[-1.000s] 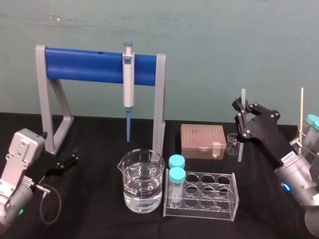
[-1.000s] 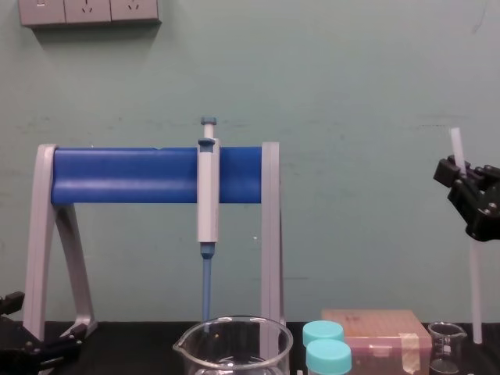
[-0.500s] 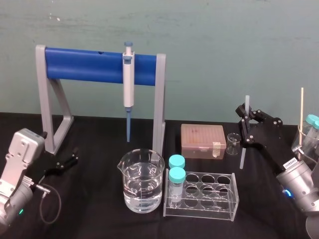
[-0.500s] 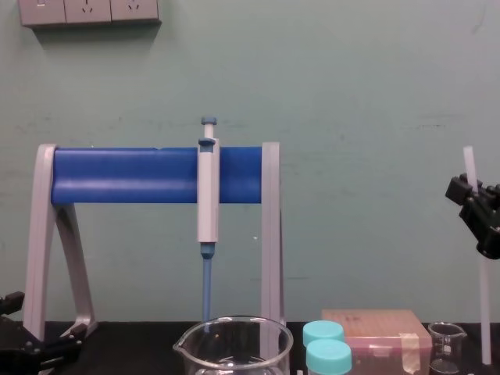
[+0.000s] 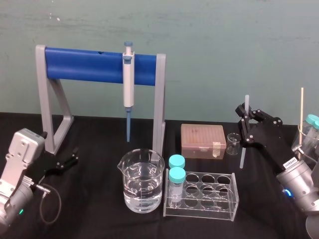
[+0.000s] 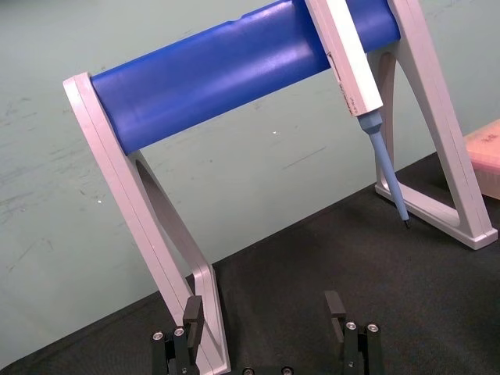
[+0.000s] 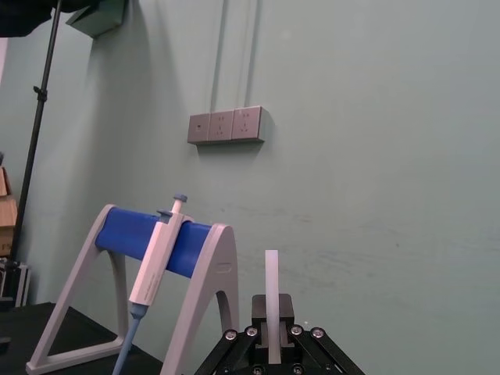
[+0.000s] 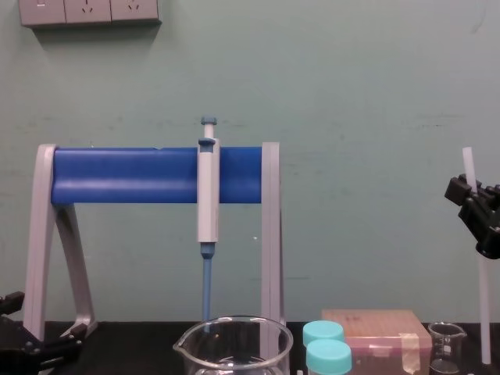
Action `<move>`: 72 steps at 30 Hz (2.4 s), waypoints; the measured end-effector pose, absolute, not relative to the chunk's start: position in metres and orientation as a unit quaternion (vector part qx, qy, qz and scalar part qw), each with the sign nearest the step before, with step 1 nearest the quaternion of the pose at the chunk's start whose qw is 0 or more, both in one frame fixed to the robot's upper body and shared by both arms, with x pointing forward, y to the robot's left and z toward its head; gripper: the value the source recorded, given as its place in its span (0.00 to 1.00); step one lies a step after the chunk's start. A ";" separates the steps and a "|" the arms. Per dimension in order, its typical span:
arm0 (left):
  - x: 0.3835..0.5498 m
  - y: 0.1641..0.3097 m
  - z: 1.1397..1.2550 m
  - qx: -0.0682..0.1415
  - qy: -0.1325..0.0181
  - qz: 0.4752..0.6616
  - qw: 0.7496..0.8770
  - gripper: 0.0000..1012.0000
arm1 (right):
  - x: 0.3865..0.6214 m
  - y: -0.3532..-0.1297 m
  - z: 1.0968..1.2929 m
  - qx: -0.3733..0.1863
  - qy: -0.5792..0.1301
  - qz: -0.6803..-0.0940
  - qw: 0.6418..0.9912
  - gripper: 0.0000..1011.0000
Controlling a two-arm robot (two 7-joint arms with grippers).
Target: Pick up the stirring rod with one hand, then place it down.
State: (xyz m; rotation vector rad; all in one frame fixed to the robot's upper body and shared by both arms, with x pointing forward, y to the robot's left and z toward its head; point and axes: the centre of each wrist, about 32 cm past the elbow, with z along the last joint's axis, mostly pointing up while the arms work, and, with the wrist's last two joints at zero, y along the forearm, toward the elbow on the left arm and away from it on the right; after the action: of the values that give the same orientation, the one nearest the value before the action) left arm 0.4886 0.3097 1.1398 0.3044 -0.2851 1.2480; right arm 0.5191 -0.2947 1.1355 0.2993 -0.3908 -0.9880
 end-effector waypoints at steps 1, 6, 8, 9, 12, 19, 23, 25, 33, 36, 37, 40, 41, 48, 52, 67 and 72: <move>0.489 0.310 1.140 0.141 -0.132 0.580 0.791 0.99 | 0.519 -0.295 1.136 0.142 -0.186 -0.469 0.852 0.07; 0.489 0.310 1.140 0.141 -0.132 0.580 0.791 0.99 | 0.519 -0.295 1.136 0.143 -0.187 -0.469 0.851 0.07; 0.489 0.310 1.140 0.141 -0.132 0.580 0.791 0.99 | 0.519 -0.295 1.136 0.143 -0.187 -0.469 0.851 0.07; 0.489 0.310 1.140 0.141 -0.132 0.580 0.791 0.99 | 0.519 -0.295 1.136 0.143 -0.187 -0.469 0.851 0.07; 0.489 0.310 1.140 0.141 -0.132 0.580 0.791 0.99 | 0.519 -0.295 1.136 0.143 -0.188 -0.469 0.851 0.07; 0.489 0.310 1.140 0.141 -0.132 0.580 0.791 0.99 | 0.519 -0.295 1.136 0.142 -0.188 -0.468 0.852 0.07; 0.489 0.310 1.140 0.141 -0.132 0.580 0.791 0.99 | 0.519 -0.295 1.136 0.142 -0.188 -0.468 0.852 0.07; 0.489 0.310 1.140 0.141 -0.132 0.580 0.791 0.99 | 0.519 -0.295 1.136 0.142 -0.188 -0.468 0.852 0.07; 0.489 0.310 1.140 0.141 -0.132 0.580 0.791 0.99 | 0.519 -0.295 1.136 0.143 -0.189 -0.468 0.852 0.07; 0.489 0.310 1.140 0.141 -0.132 0.580 0.791 0.99 | 0.519 -0.295 1.136 0.143 -0.189 -0.468 0.851 0.07; 0.489 0.310 1.140 0.142 -0.132 0.580 0.791 0.99 | 0.519 -0.295 1.136 0.143 -0.189 -0.468 0.852 0.07; 0.489 0.310 1.140 0.141 -0.133 0.580 0.791 0.99 | 0.519 -0.295 1.136 0.143 -0.189 -0.468 0.851 0.07; 0.489 0.310 1.140 0.141 -0.132 0.580 0.791 0.99 | 0.519 -0.295 1.136 0.143 -0.189 -0.468 0.851 0.07; 0.489 0.310 1.140 0.141 -0.132 0.580 0.791 0.99 | 0.519 -0.295 1.136 0.143 -0.189 -0.468 0.851 0.07; 0.489 0.310 1.140 0.141 -0.132 0.580 0.791 0.99 | 0.519 -0.295 1.136 0.143 -0.189 -0.468 0.852 0.07; 0.489 0.310 1.140 0.141 -0.132 0.580 0.791 0.99 | 0.519 -0.295 1.136 0.143 -0.189 -0.468 0.852 0.07; 0.489 0.310 1.140 0.141 -0.132 0.580 0.791 0.99 | 0.519 -0.295 1.136 0.143 -0.189 -0.468 0.851 0.07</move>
State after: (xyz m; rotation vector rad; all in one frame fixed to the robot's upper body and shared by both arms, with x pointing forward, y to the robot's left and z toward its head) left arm 0.4886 0.3097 1.1398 0.3045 -0.2850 1.2480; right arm 0.5194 -0.2947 1.1360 0.3002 -0.3973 -0.9852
